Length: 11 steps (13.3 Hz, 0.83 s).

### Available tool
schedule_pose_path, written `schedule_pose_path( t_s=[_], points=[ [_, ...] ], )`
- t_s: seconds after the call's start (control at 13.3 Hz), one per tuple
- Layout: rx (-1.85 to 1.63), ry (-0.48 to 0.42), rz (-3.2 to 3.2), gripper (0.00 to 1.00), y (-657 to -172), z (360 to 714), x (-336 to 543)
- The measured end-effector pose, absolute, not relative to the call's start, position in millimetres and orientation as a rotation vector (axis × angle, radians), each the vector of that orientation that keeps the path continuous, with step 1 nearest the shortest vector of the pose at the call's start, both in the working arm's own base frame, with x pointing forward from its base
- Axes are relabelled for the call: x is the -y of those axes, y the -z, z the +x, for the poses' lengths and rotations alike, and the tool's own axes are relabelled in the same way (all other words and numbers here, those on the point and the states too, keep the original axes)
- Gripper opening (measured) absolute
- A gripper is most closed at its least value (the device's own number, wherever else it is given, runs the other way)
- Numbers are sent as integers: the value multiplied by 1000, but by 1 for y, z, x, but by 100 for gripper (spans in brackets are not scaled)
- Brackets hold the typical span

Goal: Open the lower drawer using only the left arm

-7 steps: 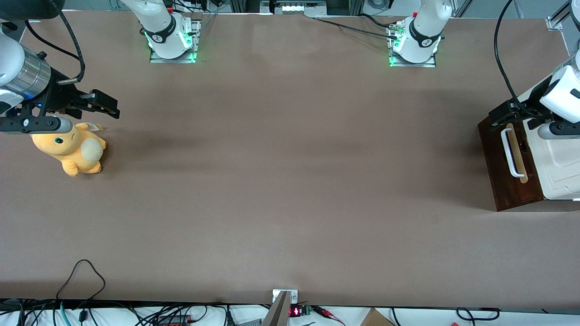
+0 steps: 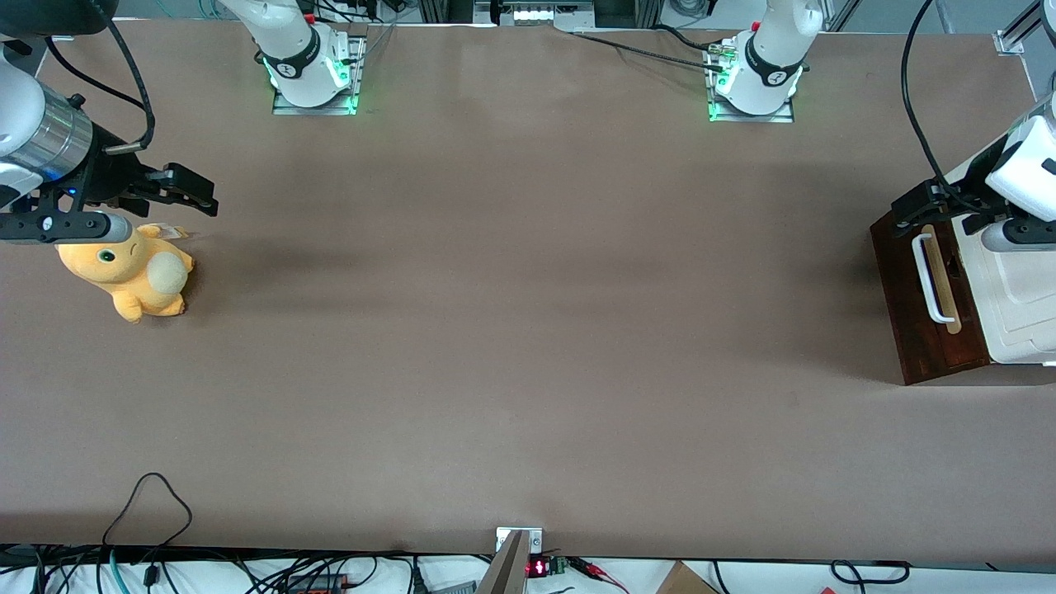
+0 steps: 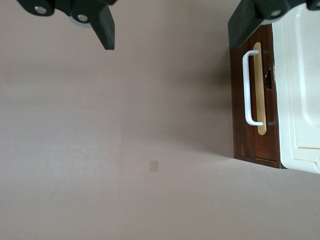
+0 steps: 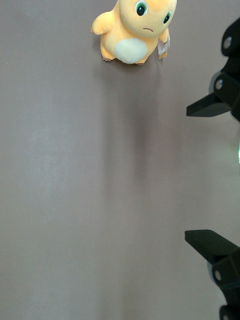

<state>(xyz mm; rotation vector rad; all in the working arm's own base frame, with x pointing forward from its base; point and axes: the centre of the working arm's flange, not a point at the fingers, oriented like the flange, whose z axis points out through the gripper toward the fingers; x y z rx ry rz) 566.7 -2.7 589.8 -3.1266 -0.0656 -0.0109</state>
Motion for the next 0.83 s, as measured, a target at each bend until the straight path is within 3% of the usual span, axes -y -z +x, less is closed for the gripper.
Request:
schedule_pose_path(
  t_s=[0.83],
  points=[
    [10, -80, -3143, 100, -573, 565, 4]
  ],
)
